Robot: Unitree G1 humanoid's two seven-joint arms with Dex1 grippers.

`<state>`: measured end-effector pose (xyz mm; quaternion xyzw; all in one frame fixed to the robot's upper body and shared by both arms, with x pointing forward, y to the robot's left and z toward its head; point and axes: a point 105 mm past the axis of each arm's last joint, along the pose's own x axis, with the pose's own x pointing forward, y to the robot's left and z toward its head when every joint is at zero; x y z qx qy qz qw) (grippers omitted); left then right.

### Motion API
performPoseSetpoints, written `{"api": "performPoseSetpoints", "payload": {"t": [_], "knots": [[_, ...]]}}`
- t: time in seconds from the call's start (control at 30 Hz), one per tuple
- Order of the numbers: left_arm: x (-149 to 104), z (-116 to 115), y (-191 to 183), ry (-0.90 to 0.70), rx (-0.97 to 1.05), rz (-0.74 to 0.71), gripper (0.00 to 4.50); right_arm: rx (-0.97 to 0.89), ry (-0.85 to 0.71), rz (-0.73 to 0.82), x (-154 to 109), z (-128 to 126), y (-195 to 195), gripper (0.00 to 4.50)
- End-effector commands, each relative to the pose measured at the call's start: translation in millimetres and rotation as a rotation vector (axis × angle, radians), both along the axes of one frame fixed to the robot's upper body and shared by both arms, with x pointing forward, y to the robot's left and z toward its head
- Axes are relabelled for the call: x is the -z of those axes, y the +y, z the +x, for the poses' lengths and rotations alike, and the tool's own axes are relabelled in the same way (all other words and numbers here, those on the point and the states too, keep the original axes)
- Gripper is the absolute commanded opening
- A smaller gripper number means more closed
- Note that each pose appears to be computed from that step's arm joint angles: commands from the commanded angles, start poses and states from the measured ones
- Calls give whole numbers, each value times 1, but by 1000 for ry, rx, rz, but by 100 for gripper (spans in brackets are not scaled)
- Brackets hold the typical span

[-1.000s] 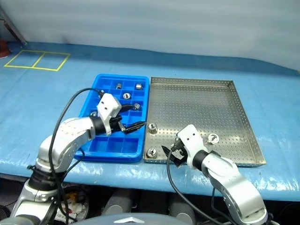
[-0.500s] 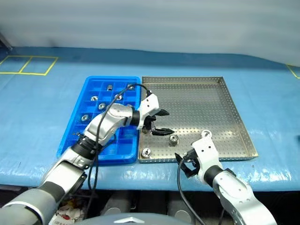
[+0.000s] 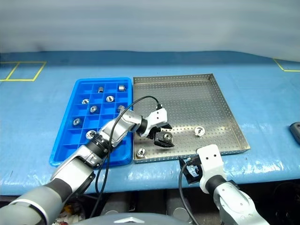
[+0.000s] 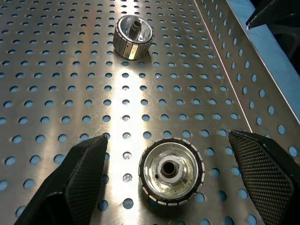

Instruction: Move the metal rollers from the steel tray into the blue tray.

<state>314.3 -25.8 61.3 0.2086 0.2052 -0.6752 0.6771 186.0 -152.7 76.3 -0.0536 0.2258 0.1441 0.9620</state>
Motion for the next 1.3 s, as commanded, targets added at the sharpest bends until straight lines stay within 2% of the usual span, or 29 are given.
{"api": "performPoseSetpoints", "payload": {"t": [0.03, 0.2, 0.23, 0.37, 0.6, 0.67, 0.8, 1.0, 1.3], "knots": [[-8, -3, -4, -34, 48, -8, 363, -12, -64, 6, -14, 2, 5, 450], [-3, -10, 1, -23, 66, 10, 190, -37, -74, 9, -15, 8, 8, 450], [-2, -11, 2, -21, 66, 12, 168, -44, -75, 9, -16, 10, 9, 450], [-7, -11, 4, -25, 26, -23, 167, -74, -79, 12, -16, 14, 13, 450], [-60, 3, 11, -94, -166, -256, 167, -174, -102, 8, -22, 29, 25, 450], [-80, 6, 25, -154, -242, -317, 167, -224, -115, 3, -25, 37, 31, 450], [-101, 2, 56, -239, -376, -371, 167, -346, -125, -3, -29, 48, 47, 450], [-110, -10, 115, -370, -605, -353, 167, -547, -143, -9, -33, 64, 81, 450], [-89, -42, 179, -420, -922, -197, 167, -749, -166, 30, -38, 75, 121, 450]]}}
